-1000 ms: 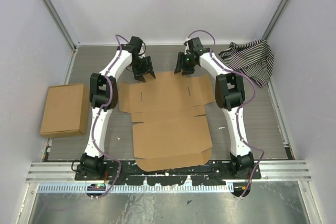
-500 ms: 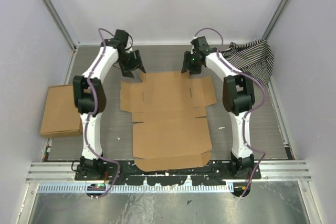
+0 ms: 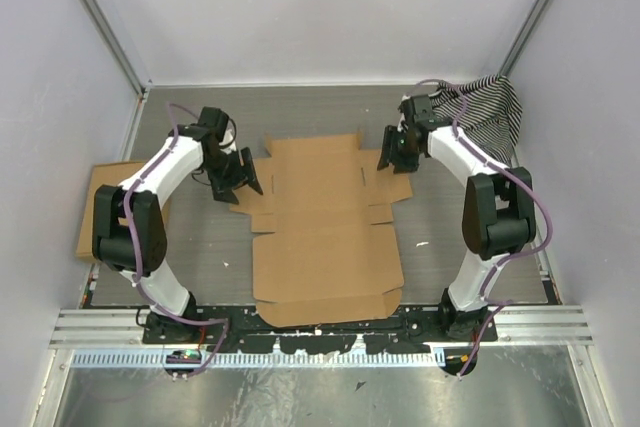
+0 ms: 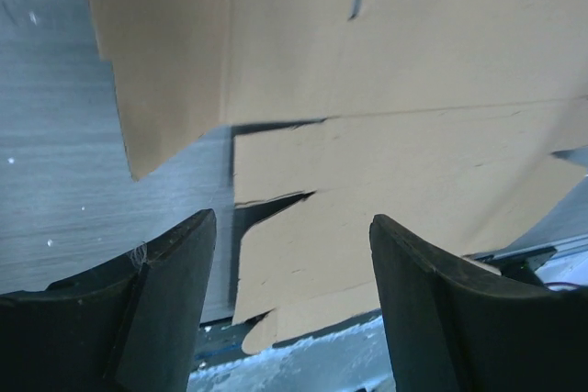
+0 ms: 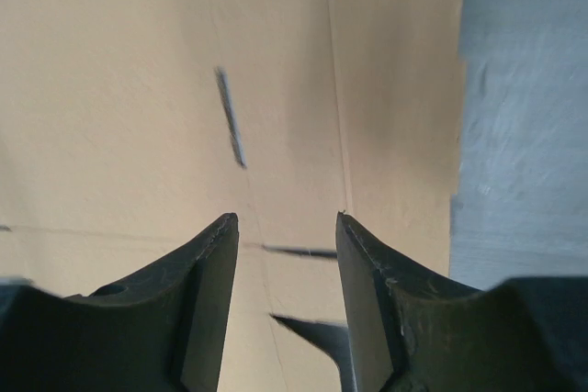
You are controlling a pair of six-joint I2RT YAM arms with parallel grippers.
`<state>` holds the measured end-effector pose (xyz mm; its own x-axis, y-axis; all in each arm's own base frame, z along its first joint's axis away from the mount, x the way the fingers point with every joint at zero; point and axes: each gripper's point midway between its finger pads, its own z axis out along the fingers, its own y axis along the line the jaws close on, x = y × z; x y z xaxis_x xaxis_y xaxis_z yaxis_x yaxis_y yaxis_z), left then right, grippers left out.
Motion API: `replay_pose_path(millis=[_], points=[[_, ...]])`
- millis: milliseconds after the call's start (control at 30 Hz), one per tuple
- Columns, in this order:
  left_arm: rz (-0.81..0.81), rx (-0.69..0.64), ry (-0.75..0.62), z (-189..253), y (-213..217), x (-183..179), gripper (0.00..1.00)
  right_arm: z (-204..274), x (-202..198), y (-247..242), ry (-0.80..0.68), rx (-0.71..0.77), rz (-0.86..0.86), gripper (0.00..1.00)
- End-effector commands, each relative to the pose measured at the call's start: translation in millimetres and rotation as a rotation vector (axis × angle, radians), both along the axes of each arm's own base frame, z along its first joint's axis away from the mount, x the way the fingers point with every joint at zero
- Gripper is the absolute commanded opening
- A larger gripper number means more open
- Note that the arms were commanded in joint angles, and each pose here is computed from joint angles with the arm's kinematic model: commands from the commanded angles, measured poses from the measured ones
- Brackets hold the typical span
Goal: Fold the paper box
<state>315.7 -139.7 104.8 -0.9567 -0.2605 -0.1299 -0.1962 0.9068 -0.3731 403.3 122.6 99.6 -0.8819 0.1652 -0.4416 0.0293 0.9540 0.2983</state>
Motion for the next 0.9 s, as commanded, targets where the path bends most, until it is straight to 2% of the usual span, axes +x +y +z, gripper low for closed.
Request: replay_pose_path(millis=[0,367,867], points=[[-0.017,-0.036,0.03,-11.6,-2.0,-21.5,0.75,-12.7,-40.4,8.1,0.075,0.061,0.053,0.52],[0.003,-0.099,0.09,-32.5,-9.2,-47.5,0.75,-42.3,-96.7,7.8,0.208,0.101,0.074,0.56],[-0.002,-0.1,0.137,-59.6,-13.7,-57.9,0.74,-68.9,-107.7,7.6,0.248,0.104,0.065,0.56]])
